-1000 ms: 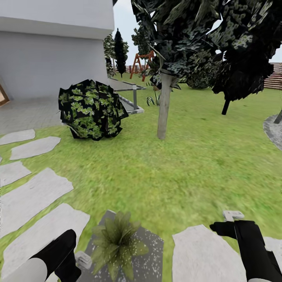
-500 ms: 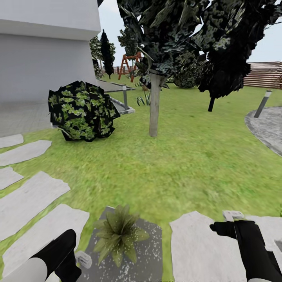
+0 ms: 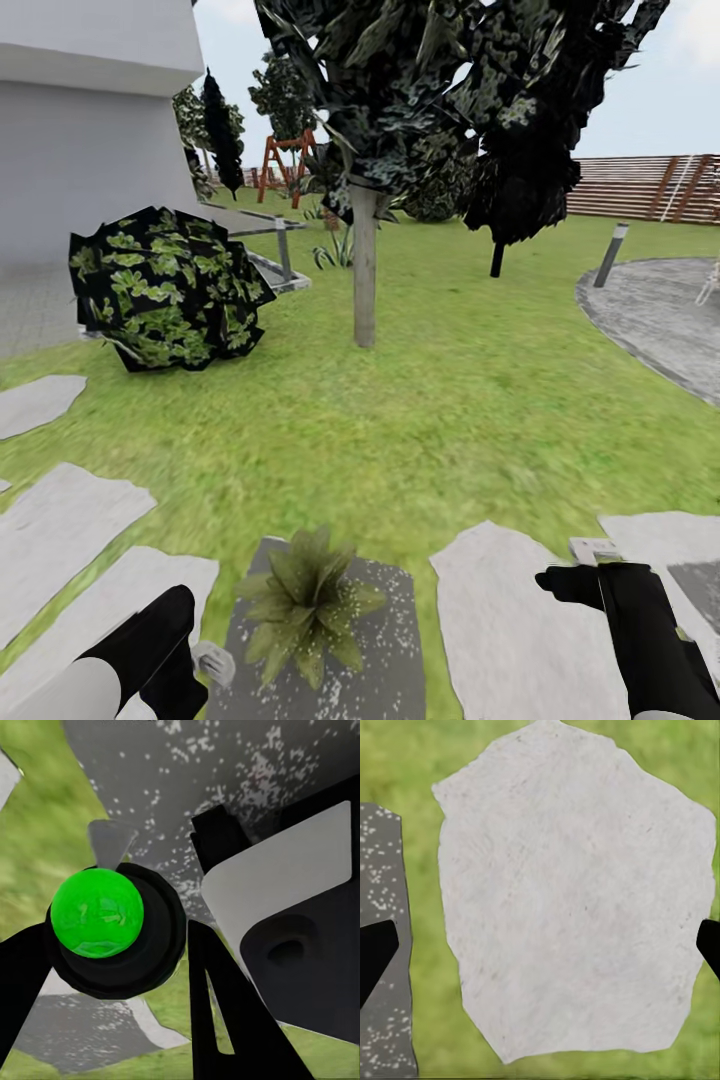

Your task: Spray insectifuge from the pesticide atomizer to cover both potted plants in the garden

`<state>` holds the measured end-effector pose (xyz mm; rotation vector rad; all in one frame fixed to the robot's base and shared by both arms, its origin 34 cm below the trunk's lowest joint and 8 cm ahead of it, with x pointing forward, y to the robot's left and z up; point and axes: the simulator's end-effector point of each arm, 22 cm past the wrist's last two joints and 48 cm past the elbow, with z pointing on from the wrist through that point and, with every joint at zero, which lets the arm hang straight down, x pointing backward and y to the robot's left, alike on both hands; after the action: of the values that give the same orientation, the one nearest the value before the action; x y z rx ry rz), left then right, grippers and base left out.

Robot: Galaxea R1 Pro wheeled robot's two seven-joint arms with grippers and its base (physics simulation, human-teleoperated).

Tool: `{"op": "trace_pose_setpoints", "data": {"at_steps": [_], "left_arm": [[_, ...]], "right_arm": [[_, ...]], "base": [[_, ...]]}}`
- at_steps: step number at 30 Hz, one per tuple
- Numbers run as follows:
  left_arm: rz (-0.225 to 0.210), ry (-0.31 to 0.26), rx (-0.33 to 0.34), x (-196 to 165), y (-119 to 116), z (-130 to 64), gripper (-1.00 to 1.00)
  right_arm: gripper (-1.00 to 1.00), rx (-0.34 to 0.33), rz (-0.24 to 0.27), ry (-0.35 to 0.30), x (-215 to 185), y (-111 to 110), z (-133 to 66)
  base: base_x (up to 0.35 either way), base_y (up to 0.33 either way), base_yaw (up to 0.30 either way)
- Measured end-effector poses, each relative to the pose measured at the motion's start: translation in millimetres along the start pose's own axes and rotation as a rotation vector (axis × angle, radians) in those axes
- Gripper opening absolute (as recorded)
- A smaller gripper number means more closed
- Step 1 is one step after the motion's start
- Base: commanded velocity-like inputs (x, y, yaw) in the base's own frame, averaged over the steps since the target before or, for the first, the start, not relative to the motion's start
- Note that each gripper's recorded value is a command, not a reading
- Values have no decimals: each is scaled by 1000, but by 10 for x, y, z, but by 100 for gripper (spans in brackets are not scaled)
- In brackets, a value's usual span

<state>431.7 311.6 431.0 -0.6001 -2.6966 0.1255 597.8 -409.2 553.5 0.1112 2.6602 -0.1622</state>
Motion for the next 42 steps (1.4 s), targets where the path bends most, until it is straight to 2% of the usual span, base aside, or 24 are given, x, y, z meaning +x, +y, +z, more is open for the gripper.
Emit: {"op": "trace_pose_setpoints", "data": {"at_steps": [10, 21, 37, 42], "left_arm": [[8, -15, -7, -76, 11, -61, -100], [13, -62, -29, -320, 101, -302, -100], [17, -52, -27, -284, 71, -255, -100], [14, -28, -17, -178, 33, -149, -100]], "right_arm": [[100, 1, 6, 1, 7, -16, 0], [100, 3, 7, 0, 5, -26, -2], [100, 2, 6, 0, 5, -17, -1], [100, 2, 8, -1, 3, -24, -1]], "base": [[0, 230, -248], [0, 11, -201], [0, 0, -125], [0, 0, -2]]}}
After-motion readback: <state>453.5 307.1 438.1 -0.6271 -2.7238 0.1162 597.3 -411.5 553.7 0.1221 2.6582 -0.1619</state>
